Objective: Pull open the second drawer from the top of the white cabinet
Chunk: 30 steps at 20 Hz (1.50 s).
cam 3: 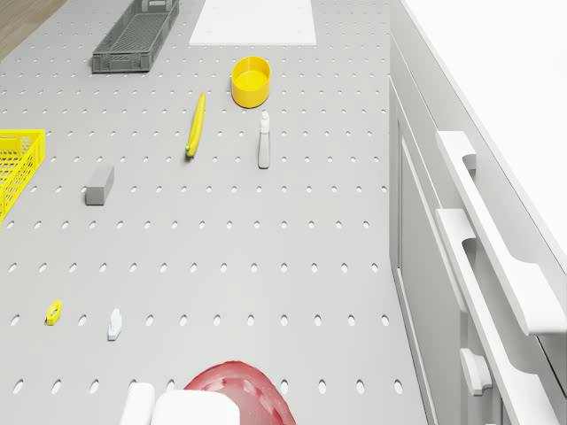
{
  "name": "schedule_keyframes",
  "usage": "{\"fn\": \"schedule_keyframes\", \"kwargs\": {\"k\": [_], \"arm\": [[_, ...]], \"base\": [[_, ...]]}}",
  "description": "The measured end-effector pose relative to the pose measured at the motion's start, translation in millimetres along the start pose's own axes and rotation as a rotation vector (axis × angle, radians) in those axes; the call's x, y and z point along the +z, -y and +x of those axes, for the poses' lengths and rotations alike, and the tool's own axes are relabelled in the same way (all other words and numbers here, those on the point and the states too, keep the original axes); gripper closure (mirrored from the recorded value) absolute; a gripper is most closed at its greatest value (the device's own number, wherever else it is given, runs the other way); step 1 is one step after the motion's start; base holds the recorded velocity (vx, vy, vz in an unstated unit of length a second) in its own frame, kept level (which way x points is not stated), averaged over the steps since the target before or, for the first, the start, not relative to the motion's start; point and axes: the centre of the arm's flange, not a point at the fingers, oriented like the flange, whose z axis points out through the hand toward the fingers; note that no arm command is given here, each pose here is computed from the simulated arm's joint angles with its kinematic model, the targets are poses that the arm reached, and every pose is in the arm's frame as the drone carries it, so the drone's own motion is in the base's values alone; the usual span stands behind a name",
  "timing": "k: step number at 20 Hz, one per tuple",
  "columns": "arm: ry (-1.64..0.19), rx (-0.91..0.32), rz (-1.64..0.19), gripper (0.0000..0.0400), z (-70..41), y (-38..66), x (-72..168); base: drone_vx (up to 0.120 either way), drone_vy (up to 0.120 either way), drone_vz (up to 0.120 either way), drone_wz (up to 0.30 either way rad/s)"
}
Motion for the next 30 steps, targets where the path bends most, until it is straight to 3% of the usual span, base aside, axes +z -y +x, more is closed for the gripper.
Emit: {"fn": "schedule_keyframes", "kwargs": {"k": [12, 15, 30], "arm": [[0.000, 0.000, 0.000, 0.0100, 0.0, 0.0, 0.0], [0.000, 0.000, 0.000, 0.0100, 0.0, 0.0, 2.4], [0.000, 0.000, 0.000, 0.0100, -0.4, 0.0, 69.0]], "base": [[0.120, -0.120, -0.003, 0.000], [0.027, 0.000, 0.000, 0.000], [0.000, 0.000, 0.000, 0.000]]}}
